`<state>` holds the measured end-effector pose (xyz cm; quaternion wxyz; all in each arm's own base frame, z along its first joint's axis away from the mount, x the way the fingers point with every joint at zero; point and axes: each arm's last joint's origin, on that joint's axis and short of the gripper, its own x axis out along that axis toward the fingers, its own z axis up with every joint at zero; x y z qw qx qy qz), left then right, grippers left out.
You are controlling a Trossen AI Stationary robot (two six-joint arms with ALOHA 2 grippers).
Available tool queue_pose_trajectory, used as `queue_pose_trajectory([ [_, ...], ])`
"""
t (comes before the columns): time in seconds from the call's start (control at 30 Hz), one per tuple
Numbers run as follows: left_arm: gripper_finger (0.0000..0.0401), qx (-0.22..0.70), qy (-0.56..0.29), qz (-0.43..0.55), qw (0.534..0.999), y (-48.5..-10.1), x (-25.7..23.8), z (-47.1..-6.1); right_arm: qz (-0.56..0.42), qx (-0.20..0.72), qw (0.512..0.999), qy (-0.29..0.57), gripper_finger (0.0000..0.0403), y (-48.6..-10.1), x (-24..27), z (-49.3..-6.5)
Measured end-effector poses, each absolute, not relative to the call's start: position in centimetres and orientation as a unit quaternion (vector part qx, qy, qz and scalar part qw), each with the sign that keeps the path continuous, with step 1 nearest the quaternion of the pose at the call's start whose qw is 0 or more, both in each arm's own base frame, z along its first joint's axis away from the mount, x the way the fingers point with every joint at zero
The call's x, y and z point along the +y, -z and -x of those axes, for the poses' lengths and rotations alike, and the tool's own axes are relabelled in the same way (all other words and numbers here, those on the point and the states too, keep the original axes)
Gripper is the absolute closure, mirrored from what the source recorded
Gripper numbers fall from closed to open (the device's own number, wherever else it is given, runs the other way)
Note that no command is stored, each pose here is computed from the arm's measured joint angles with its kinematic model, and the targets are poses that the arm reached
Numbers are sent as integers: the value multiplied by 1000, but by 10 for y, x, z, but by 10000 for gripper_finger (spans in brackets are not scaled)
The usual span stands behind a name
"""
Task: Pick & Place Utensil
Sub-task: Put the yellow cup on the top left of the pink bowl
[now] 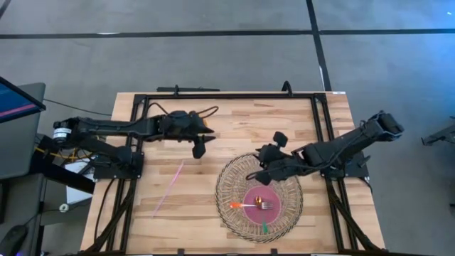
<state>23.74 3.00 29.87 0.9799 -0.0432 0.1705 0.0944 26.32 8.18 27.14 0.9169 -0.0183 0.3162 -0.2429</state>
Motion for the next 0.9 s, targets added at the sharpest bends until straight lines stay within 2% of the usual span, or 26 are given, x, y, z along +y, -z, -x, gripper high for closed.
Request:
queue_pose_trajectory([
  [0.33, 262, 267, -170, 62, 947, -269, 62, -240, -42, 333, 904, 264, 310, -243, 46, -233],
  [0.53, 262, 300, -180, 67, 934, -253, 69, -249, -55, 295, 939, 168, 310, -227, 41, -221],
  [0.7, 270, 306, -226, 50, 923, -250, 72, -250, -49, 232, 967, 91, 310, -218, 36, -214],
  [0.9, 281, 306, -223, 63, 924, -250, 70, -250, -60, 206, 974, 75, 310, -217, 31, -212],
])
